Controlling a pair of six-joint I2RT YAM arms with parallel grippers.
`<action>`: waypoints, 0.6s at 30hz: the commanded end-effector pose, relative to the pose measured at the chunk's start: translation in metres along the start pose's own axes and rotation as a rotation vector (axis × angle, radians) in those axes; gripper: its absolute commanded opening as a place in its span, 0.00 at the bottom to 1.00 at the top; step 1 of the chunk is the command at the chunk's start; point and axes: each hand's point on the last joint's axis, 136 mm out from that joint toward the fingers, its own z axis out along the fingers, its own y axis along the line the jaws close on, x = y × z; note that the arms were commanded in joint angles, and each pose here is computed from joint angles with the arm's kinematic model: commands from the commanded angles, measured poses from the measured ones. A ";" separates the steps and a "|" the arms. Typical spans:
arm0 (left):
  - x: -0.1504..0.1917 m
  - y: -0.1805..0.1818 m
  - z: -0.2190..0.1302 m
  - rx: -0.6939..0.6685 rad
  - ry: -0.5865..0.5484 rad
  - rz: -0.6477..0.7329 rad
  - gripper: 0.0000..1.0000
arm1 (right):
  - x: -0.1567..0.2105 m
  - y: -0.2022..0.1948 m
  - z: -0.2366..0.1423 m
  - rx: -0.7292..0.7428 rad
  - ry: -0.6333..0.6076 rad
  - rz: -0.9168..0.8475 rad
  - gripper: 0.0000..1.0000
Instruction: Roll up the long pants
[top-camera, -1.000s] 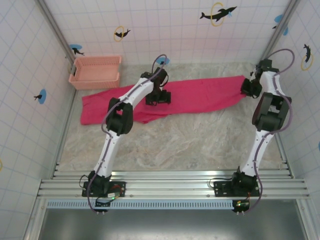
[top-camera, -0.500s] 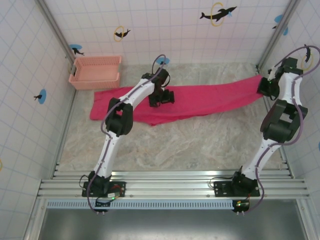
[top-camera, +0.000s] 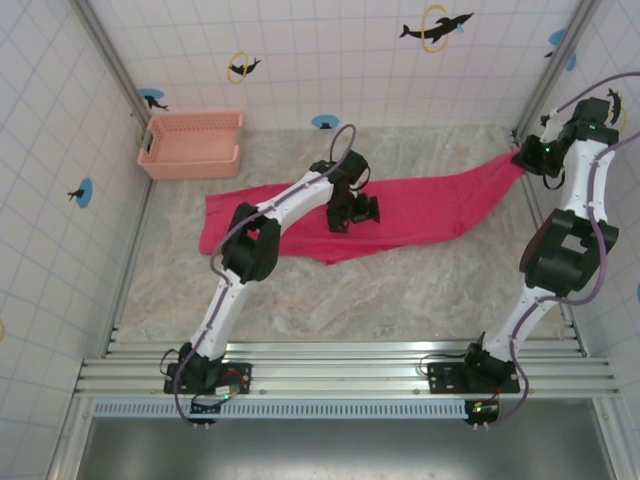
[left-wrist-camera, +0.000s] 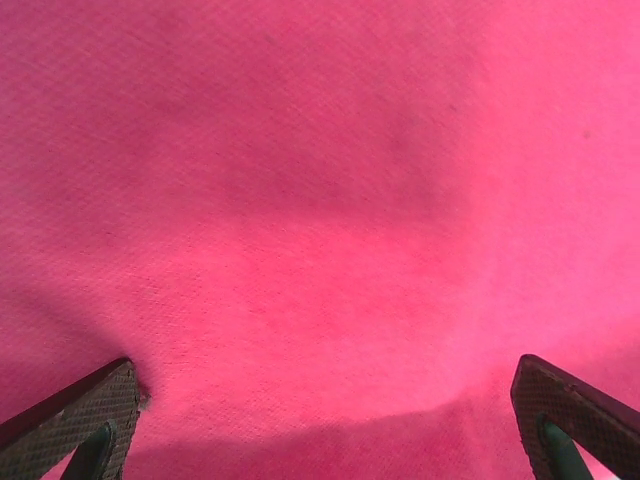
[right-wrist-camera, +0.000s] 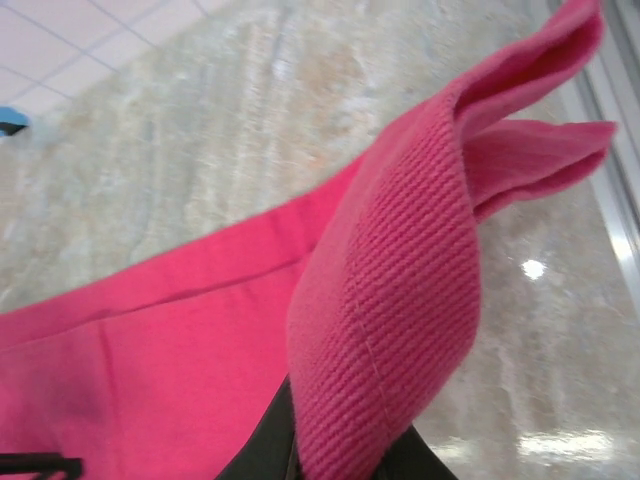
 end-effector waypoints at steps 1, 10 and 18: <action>0.004 -0.026 0.016 0.109 0.051 -0.054 0.98 | -0.012 0.070 -0.025 -0.139 -0.091 -0.111 0.00; -0.093 -0.046 -0.093 0.394 -0.204 -0.119 0.98 | 0.014 0.199 -0.046 -0.332 -0.074 -0.291 0.00; -0.119 0.126 -0.287 0.035 -0.544 -0.184 0.97 | 0.060 0.317 -0.051 -0.500 -0.049 -0.437 0.00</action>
